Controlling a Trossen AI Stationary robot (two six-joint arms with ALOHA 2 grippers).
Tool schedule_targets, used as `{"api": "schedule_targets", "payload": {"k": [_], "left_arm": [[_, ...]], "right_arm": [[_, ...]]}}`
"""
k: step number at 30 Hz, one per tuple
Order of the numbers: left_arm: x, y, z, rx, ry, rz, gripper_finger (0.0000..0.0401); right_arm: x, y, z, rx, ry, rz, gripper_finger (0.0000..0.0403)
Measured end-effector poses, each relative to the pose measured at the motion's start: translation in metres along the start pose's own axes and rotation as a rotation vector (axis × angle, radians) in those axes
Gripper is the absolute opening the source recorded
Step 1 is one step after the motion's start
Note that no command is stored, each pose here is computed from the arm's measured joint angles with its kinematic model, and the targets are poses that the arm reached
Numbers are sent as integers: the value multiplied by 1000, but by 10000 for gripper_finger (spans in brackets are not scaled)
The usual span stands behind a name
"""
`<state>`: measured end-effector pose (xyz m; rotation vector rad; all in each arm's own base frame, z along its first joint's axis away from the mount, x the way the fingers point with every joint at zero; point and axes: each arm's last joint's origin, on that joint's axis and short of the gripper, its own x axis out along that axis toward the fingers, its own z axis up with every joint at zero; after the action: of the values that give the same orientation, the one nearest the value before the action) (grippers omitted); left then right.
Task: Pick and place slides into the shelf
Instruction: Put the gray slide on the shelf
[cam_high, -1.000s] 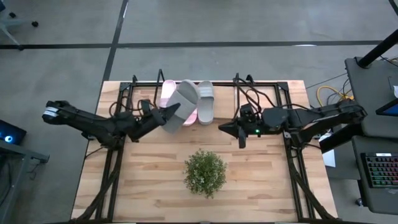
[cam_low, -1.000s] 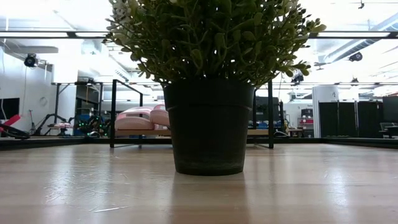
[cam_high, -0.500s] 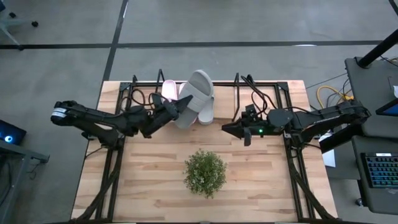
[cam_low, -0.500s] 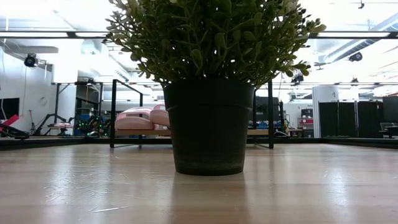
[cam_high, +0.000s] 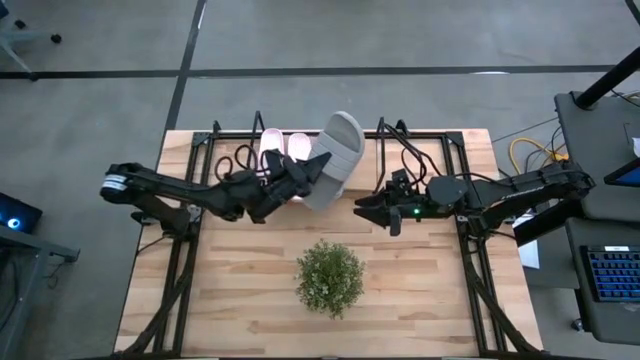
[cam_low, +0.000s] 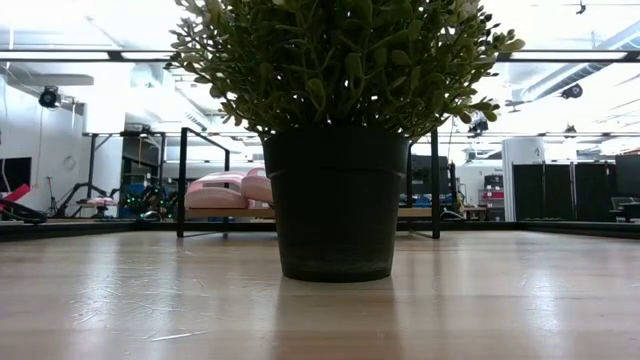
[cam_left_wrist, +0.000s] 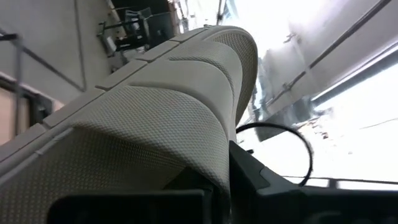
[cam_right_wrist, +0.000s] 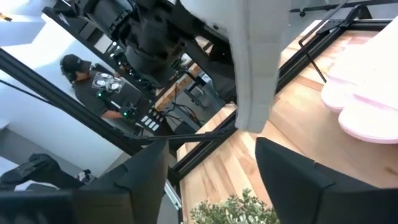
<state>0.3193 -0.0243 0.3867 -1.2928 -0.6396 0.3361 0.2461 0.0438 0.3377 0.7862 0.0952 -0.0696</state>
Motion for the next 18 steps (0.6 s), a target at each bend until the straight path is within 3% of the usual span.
{"api": "schedule_targets", "payload": {"k": [11,18], "left_arm": [[16,-15,4,-62,-95,-68,0],[25,-23,2,-81,-119,-101,0]], "right_arm": [[1,-1,0,-27,-7,-13,293],[1,-3,2,-79,-64,-67,295]]}}
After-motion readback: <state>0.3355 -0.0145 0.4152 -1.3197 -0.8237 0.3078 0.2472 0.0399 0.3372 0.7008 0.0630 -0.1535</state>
